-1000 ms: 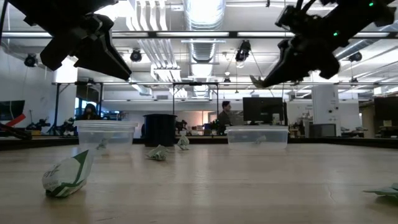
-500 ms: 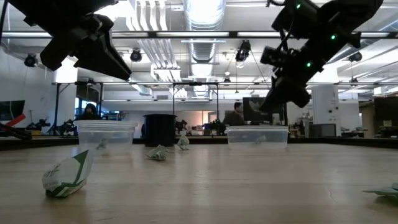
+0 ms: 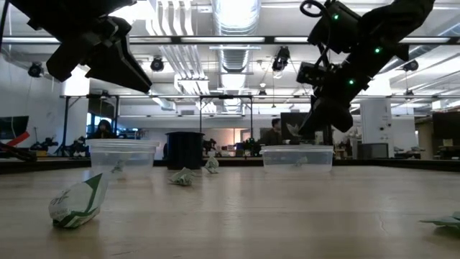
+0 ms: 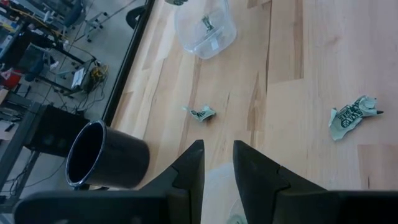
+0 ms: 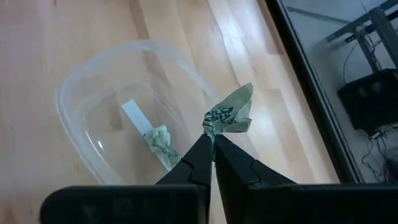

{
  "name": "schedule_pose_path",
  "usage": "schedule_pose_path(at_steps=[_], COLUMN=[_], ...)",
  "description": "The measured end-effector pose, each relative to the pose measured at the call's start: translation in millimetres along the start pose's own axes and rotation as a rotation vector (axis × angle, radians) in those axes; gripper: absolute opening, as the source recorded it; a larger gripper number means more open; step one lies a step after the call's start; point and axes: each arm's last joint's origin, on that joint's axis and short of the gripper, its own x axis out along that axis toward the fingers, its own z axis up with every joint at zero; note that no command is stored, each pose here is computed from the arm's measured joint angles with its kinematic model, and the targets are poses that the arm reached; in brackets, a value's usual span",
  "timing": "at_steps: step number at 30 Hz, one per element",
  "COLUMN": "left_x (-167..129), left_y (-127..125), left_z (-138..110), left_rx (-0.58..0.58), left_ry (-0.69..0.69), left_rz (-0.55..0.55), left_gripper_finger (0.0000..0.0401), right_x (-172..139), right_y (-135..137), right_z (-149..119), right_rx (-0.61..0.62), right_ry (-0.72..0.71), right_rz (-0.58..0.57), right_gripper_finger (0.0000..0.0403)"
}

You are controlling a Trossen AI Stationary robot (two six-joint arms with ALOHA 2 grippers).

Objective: Pick and place items into bin
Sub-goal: Put the stevia packet into the rectangle transparent bin, then put the stevia packet into the circle transparent bin

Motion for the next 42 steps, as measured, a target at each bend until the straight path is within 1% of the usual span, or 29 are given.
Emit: schedule_pose_path(at_steps=[10, 20, 26, 28, 30, 32, 34, 36, 40, 42], left_x=[0.0, 0.0, 0.0, 0.0, -0.5, -1.3, -2.3, -3.2, -4.9, -1.4], left_y=[0.0, 0.0, -0.9, -2.5, -5.7, -9.1, -11.5, -12.9, -13.0, -11.7], left_z=[0.0, 0.0, 2.3, 2.2, 3.3, 6.8, 9.8, 14.2, 24.3, 27.3], left_rx=[-0.002, -0.002, -0.024, -0.022, -0.011, 0.003, 0.027, 0.052, 0.088, 0.088], left_ry=[0.000, 0.000, -0.017, -0.005, 0.002, -0.019, -0.042, -0.076, -0.160, -0.178], left_rz=[0.000, 0.000, -0.013, -0.072, -0.174, -0.275, -0.350, -0.395, -0.424, -0.450], left_gripper_finger=[0.0068, 0.0068, 0.0068, 0.0068, 0.0068, 0.0068, 0.0068, 0.0068, 0.0068, 0.0068], right_x=[-0.2, -0.1, -7.5, -13.8, -21.9, -31.7, -42.3, -52.2, -69.7, -76.7], right_y=[-0.4, -0.5, -4.4, -7.1, -8.8, -9.8, -10.4, -9.8, -4.8, -0.4], right_z=[-0.3, -0.4, 5.4, 10.5, 15.4, 20.0, 23.6, 25.3, 25.4, 23.8], right_rx=[-0.002, 0.005, 0.000, -0.001, -0.009, -0.018, -0.029, -0.039, -0.049, -0.061], right_ry=[0.005, 0.005, -0.030, -0.062, -0.099, -0.141, -0.186, -0.224, -0.289, -0.313], right_rz=[0.003, 0.003, 0.002, 0.002, 0.006, 0.013, 0.023, 0.037, 0.077, 0.102], right_gripper_finger=[0.0014, 0.0081, 0.0099, 0.0100, 0.0098, 0.0095, 0.0091, 0.0087, 0.0080, 0.0078])
